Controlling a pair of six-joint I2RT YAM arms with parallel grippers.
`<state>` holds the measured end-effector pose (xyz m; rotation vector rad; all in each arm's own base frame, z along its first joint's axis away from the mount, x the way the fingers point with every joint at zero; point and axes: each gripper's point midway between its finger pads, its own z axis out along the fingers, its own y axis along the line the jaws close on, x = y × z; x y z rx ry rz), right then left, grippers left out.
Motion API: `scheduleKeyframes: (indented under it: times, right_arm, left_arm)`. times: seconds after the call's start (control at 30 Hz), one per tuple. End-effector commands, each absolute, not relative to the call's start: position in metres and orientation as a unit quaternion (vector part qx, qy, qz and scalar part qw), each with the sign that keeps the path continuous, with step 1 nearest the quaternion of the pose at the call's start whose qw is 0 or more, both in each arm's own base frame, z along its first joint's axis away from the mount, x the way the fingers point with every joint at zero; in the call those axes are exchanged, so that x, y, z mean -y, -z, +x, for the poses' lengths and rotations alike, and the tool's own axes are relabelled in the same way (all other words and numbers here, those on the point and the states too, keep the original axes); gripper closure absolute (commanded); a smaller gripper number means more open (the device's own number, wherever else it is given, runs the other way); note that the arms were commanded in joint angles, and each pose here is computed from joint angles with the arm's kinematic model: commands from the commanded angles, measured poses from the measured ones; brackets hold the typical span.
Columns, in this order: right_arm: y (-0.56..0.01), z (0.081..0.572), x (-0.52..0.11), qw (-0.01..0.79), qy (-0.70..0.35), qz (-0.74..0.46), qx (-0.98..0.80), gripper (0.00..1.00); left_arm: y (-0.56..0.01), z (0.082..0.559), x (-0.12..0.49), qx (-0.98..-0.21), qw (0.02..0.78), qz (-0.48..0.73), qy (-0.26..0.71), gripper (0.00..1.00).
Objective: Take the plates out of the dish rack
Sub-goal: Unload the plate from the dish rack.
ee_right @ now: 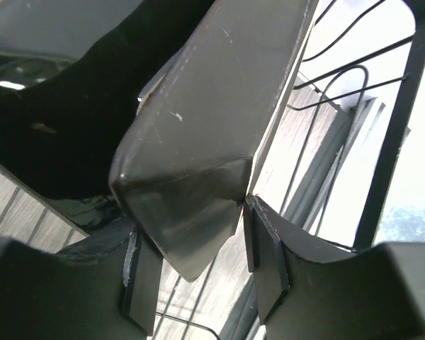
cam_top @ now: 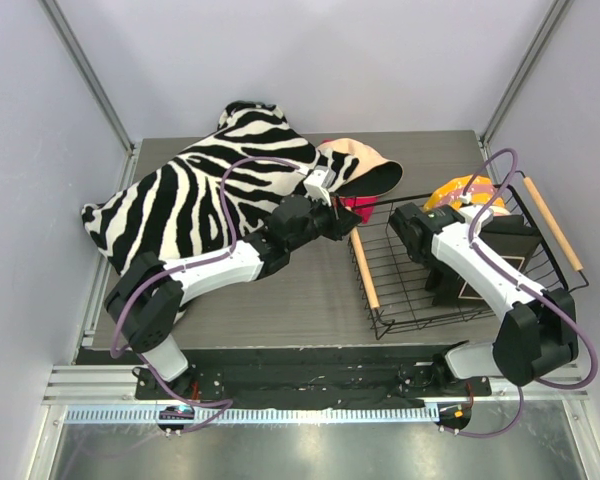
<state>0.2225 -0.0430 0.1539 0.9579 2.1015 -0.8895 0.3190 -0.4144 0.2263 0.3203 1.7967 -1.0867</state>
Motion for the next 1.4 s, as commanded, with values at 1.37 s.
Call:
scheduleKeyframes:
  times: [1.37]
  right_arm:
    - [-0.333, 0.208, 0.100, 0.372, 0.338, 0.311, -0.807, 0.99]
  left_arm:
    - [-0.276, 0.296, 0.417, -0.707, 0.483, 0.169, 0.487, 1.00]
